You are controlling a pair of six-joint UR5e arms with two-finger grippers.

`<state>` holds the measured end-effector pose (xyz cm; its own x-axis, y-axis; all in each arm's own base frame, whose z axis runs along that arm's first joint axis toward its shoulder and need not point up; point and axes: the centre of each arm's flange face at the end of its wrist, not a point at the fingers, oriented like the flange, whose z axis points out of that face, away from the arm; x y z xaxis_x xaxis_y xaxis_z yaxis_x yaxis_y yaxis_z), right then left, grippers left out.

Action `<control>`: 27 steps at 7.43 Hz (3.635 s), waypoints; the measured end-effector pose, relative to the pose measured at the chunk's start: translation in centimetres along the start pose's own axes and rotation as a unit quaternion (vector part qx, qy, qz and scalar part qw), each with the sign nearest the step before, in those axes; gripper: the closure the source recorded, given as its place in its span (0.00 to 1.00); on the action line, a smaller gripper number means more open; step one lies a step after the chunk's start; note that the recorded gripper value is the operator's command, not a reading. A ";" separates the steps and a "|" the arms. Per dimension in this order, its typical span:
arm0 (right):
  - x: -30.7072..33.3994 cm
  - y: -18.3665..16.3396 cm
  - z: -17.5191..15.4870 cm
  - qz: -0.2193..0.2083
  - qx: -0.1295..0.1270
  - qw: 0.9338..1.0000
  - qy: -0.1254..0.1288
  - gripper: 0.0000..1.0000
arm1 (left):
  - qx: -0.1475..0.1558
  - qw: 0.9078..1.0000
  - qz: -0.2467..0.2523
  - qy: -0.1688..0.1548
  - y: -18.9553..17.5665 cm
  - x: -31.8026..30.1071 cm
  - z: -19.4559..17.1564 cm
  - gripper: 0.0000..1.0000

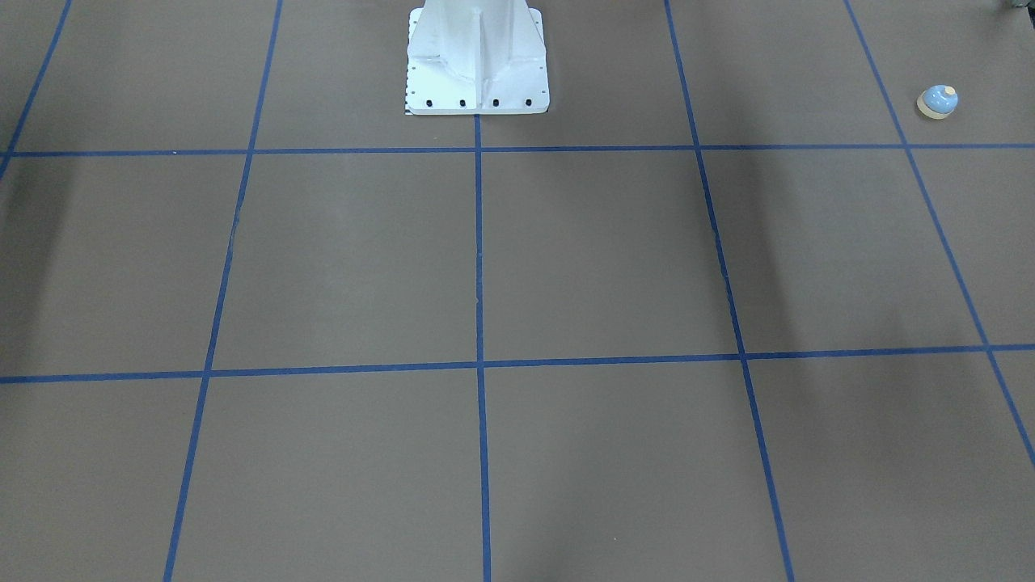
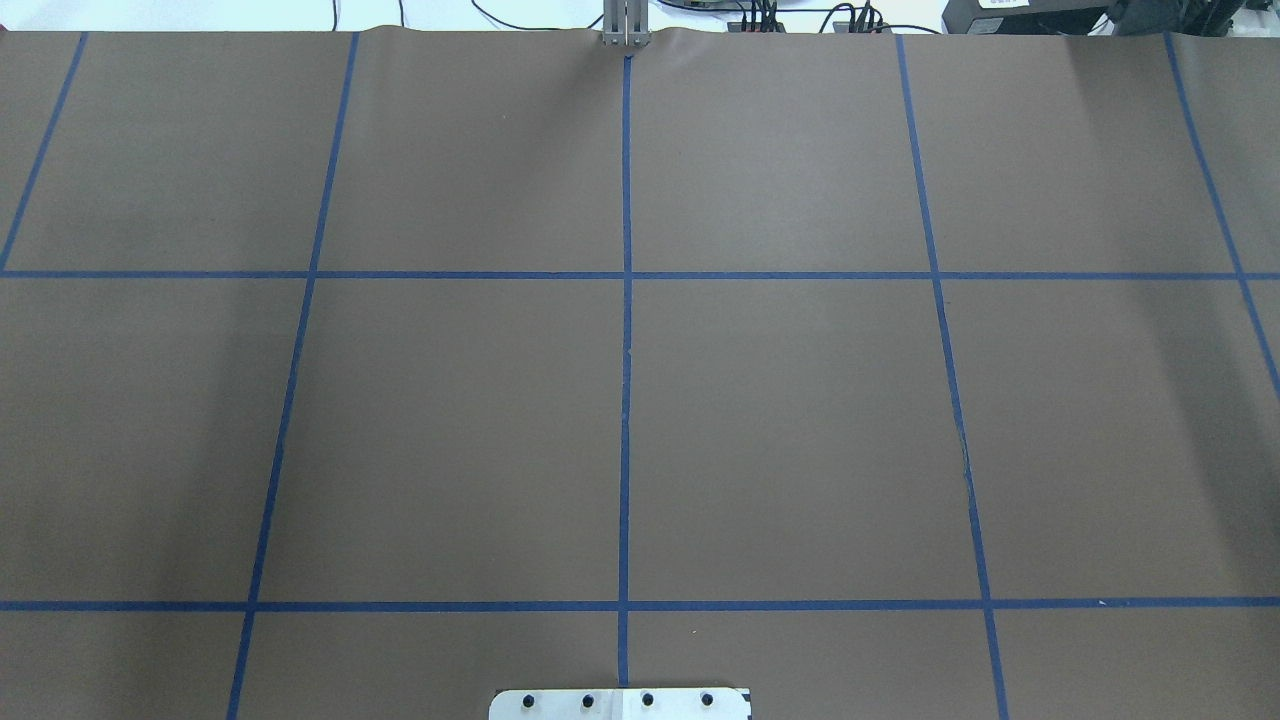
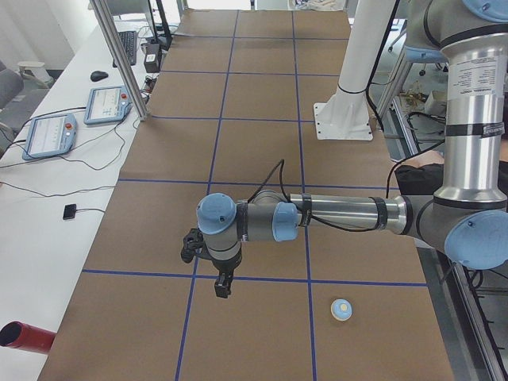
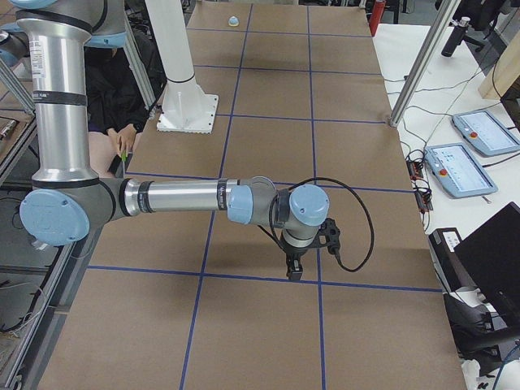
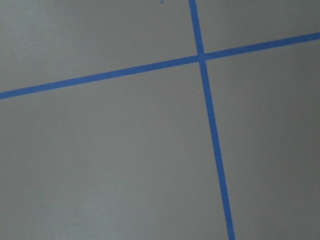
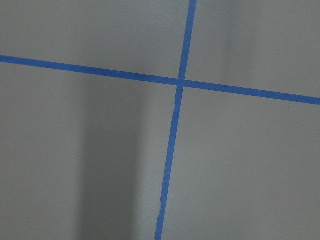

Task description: Place and press bell with both arms

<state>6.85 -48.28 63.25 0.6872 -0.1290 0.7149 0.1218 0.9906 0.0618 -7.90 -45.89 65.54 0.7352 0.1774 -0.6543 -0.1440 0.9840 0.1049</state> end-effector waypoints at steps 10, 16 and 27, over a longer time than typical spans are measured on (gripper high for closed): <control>-0.1 -0.2 -0.1 -0.002 0.001 1.000 -0.001 0.00 | 0.018 0.994 -0.028 -0.108 -0.1 11.0 -14.0 0.00; -0.4 -0.2 -0.3 -0.003 0.004 1.000 -0.001 0.00 | 0.018 0.972 -0.204 -0.118 3.2 26.8 -15.2 0.00; -0.7 -0.6 -0.7 -0.009 0.007 1.000 0.002 0.00 | 0.102 0.739 -0.585 -0.319 14.2 46.7 3.5 0.00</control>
<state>6.80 -48.85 62.27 0.6877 -0.1470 0.7110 0.1243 0.9887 0.0842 26.73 -23.62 39.05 0.4495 -0.8885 0.0919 0.8920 0.4410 -0.0998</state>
